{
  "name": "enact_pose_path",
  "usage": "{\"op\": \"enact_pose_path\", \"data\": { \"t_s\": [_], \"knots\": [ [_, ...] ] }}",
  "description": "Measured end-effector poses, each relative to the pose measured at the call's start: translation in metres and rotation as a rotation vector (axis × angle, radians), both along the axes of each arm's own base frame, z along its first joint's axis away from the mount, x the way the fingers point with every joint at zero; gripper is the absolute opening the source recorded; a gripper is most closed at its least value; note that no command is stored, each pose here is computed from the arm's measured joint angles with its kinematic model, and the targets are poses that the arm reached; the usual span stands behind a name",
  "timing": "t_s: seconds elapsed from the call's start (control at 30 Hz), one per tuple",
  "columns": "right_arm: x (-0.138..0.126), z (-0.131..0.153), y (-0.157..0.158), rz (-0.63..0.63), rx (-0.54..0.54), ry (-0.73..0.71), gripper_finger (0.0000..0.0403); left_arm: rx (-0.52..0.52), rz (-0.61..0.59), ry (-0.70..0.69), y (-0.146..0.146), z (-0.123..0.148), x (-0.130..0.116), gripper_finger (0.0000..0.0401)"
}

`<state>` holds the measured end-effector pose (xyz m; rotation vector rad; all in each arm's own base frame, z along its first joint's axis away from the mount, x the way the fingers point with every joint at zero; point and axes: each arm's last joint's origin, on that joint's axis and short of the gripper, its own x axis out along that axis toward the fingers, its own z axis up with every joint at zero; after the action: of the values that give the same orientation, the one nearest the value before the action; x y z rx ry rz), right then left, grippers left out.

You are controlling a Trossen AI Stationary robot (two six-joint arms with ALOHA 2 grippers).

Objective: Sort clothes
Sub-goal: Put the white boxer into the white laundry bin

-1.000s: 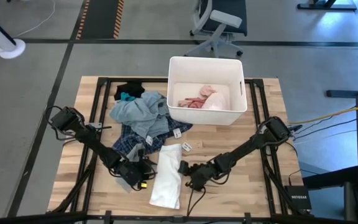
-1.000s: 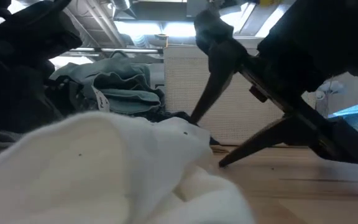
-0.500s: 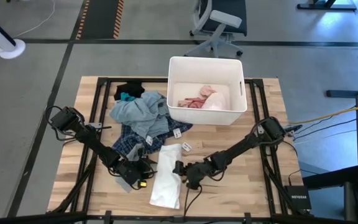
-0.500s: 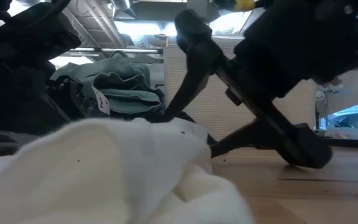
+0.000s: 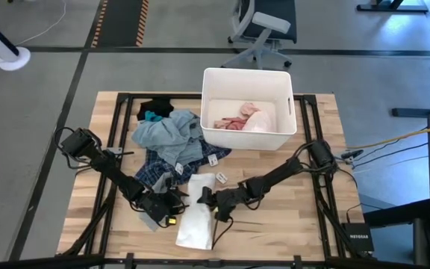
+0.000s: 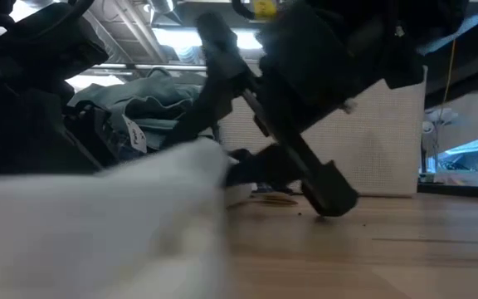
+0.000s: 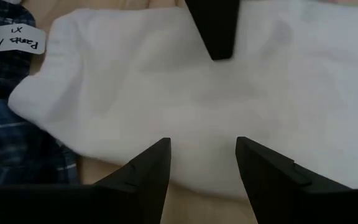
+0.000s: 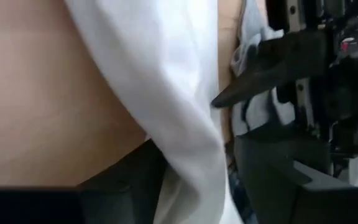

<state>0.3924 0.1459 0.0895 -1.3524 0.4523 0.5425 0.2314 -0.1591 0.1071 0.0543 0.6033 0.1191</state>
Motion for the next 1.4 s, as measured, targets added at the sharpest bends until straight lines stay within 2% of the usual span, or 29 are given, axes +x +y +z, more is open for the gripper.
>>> {"op": "enact_pose_path", "data": {
  "t_s": [0.13, 0.2, 0.3, 0.4, 0.6, 0.7, 0.9, 1.07, 1.2, 1.4],
  "knots": [
    [0.011, 0.002, 0.005, -0.004, -0.002, -0.010, 0.0166, 0.000, 0.000, 0.000, 0.000, 0.000, 0.000, 0.0178],
    [0.014, 0.006, 0.006, -0.044, -0.018, 0.001, 0.0139, 0.000, 0.000, 0.000, 0.000, 0.000, 0.000, 0.0178],
    [0.020, 0.012, 0.006, -0.162, -0.013, 0.021, 0.0081, -0.001, 0.000, 0.000, 0.000, 0.000, 0.000, 0.0178],
    [0.025, 0.017, 0.006, -0.207, -0.013, 0.059, 0.0020, -0.003, -0.003, 0.000, -0.001, 0.000, -0.001, 0.0178],
    [0.027, 0.037, 0.020, -0.351, -0.056, -0.034, 0.0024, 0.007, 0.012, -0.021, -0.006, 0.000, -0.005, 0.0178],
    [0.022, 0.056, 0.027, -0.370, -0.065, -0.076, 0.0012, 0.019, 0.014, -0.035, -0.009, 0.001, -0.007, 0.0178],
    [0.007, 0.098, 0.029, -0.465, -0.063, -0.153, 0.0021, 0.044, 0.036, -0.063, -0.011, 0.002, -0.010, 0.0178],
    [-0.005, 0.138, 0.022, -0.527, -0.060, -0.221, 0.0012, 0.054, 0.014, -0.075, -0.014, 0.004, -0.010, 0.0178],
    [-0.017, 0.173, 0.015, -0.575, -0.018, -0.301, 0.0017, 0.056, 0.018, -0.075, -0.013, 0.003, -0.009, 0.0178],
    [-0.036, 0.223, -0.009, -0.686, 0.004, -0.418, 0.0015, 0.059, 0.017, -0.072, -0.013, 0.003, -0.010, 0.0178]
  ]
}}
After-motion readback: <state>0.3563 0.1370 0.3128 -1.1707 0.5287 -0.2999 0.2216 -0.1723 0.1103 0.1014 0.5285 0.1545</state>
